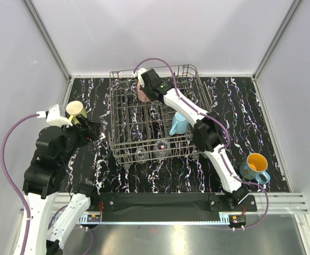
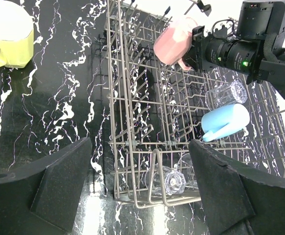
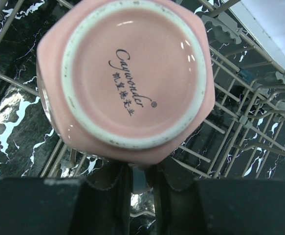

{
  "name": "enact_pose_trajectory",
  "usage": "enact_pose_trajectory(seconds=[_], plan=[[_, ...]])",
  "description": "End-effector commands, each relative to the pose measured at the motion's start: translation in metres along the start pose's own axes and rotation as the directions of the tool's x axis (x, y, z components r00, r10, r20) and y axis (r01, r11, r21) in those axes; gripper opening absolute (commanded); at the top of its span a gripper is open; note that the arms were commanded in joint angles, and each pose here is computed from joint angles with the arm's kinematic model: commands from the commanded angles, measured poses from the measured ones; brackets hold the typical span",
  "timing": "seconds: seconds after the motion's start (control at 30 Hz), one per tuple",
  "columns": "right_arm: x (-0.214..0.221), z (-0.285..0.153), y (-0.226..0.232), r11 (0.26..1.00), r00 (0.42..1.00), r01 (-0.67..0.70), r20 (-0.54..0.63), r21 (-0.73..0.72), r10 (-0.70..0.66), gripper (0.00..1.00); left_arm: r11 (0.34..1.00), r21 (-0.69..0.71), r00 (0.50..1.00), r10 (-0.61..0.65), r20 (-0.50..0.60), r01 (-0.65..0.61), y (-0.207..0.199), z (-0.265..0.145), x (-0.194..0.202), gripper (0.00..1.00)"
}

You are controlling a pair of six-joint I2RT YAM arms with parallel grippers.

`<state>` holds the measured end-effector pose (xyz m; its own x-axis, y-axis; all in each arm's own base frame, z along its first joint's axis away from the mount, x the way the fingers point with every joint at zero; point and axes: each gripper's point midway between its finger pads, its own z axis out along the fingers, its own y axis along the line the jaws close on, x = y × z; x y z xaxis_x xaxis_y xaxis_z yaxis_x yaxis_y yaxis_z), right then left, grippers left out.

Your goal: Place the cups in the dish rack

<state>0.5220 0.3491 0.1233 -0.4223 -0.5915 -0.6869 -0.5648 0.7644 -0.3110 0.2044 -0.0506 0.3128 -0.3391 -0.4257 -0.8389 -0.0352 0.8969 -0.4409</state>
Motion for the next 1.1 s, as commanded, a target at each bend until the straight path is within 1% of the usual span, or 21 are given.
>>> enact_pose_trajectory(seconds=[0.0, 0.03, 0.1, 0.13, 0.17, 0.2, 0.23, 0.27, 0.4, 0.6, 0.63, 0.7, 0.73, 0.77, 0.8, 0.87, 0.9, 0.97, 1.0, 1.03, 1.07], plan=[[-0.043, -0.006, -0.02, 0.997, 0.988, -0.057, 0.149, 0.05, 0.049, 0.26, 1.0, 0.0, 0.999, 0.006, 0.053, -0.006, -0.002, -0.006, -0.014, 0.86], [-0.043, -0.008, -0.02, 0.997, 0.987, -0.06, 0.149, 0.05, 0.052, 0.35, 1.0, -0.001, 0.999, 0.004, 0.054, -0.004, -0.001, -0.006, -0.014, 0.86], [-0.045, -0.011, -0.019, 0.997, 0.987, -0.062, 0.153, 0.039, 0.056, 0.43, 1.0, -0.007, 0.999, 0.003, 0.05, -0.003, 0.0, -0.008, -0.013, 0.86], [-0.047, -0.014, -0.02, 0.997, 0.986, -0.067, 0.158, 0.039, 0.06, 0.55, 1.0, -0.011, 0.999, 0.002, 0.051, -0.002, 0.001, -0.009, -0.013, 0.86], [-0.048, -0.015, -0.021, 0.997, 0.985, -0.069, 0.161, 0.038, 0.063, 0.64, 1.0, -0.012, 0.999, 0.0, 0.053, 0.0, 0.001, -0.011, -0.013, 0.86], [-0.049, -0.017, -0.02, 0.997, 0.985, -0.071, 0.163, 0.038, 0.064, 0.69, 1.0, -0.018, 0.999, -0.001, 0.051, 0.002, 0.003, -0.012, -0.012, 0.86], [-0.052, -0.021, -0.022, 0.997, 0.983, -0.074, 0.169, 0.037, 0.066, 0.71, 1.0, -0.018, 0.999, -0.002, 0.055, 0.003, 0.003, -0.013, -0.013, 0.86], [-0.053, -0.023, -0.022, 0.997, 0.983, -0.072, 0.171, 0.035, 0.065, 0.76, 1.0, -0.018, 0.998, -0.007, 0.058, 0.008, 0.003, -0.015, -0.013, 0.86], [-0.06, -0.034, -0.027, 0.996, 0.979, -0.081, 0.188, 0.036, 0.072, 0.79, 1.0, -0.025, 0.998, -0.016, 0.054, 0.017, 0.005, -0.019, -0.011, 0.86], [-0.074, -0.068, -0.035, 0.994, 0.97, -0.103, 0.224, 0.026, 0.095, 0.8, 0.998, -0.057, 0.998, -0.031, 0.046, 0.034, 0.01, -0.018, -0.01, 0.86], [-0.082, -0.082, -0.041, 0.993, 0.964, -0.116, 0.245, 0.029, 0.106, 0.81, 0.997, -0.064, 0.999, -0.032, 0.044, 0.034, 0.011, -0.017, -0.01, 0.86], [-0.082, -0.095, -0.043, 0.99, 0.96, -0.14, 0.247, 0.025, 0.13, 0.82, 0.996, -0.085, 0.999, -0.031, 0.04, 0.034, 0.014, -0.016, -0.01, 0.86], [-0.089, -0.112, -0.047, 0.988, 0.953, -0.154, 0.267, 0.019, 0.143, 0.84, 0.995, -0.09, 0.999, -0.032, 0.036, 0.035, 0.014, -0.014, -0.009, 0.86], [-0.09, -0.12, -0.047, 0.986, 0.95, -0.165, 0.272, 0.01, 0.156, 0.85, 0.995, -0.096, 0.999, -0.031, 0.033, 0.034, 0.015, -0.013, -0.009, 0.86], [-0.093, -0.135, -0.051, 0.98, 0.94, -0.197, 0.284, 0.0, 0.189, 0.89, 0.994, -0.104, 0.999, -0.031, 0.039, 0.035, 0.016, -0.013, -0.011, 0.86], [-0.091, -0.149, -0.051, 0.975, 0.936, -0.223, 0.277, -0.014, 0.218, 0.93, 0.992, -0.122, 0.999, -0.034, 0.031, 0.038, 0.018, -0.011, -0.011, 0.86], [-0.09, -0.163, -0.053, 0.968, 0.927, -0.251, 0.282, -0.027, 0.248, 0.94, 0.991, -0.125, 0.999, -0.036, 0.032, 0.039, 0.018, -0.011, -0.012, 0.86], [-0.088, -0.178, -0.049, 0.96, 0.919, -0.274, 0.277, -0.06, 0.28, 0.99, 0.99, -0.138, 0.999, -0.037, 0.022, 0.04, 0.018, -0.006, -0.012, 0.86], [-0.079, -0.18, -0.044, 0.952, 0.918, -0.297, 0.253, -0.078, 0.307, 1.0, 0.989, -0.144, 0.999, -0.036, 0.024, 0.039, 0.019, -0.005, -0.014, 0.86], [-0.081, -0.2, -0.047, 0.947, 0.908, -0.306, 0.269, -0.095, 0.321, 1.0, 0.988, -0.151, 0.999, -0.035, 0.023, 0.038, 0.019, -0.004, -0.015, 0.86], [-0.069, -0.199, -0.038, 0.94, 0.911, -0.321, 0.234, -0.12, 0.341, 1.0, 0.986, -0.164, 0.999, -0.036, 0.007, 0.037, 0.02, 0.001, -0.013, 0.86]])
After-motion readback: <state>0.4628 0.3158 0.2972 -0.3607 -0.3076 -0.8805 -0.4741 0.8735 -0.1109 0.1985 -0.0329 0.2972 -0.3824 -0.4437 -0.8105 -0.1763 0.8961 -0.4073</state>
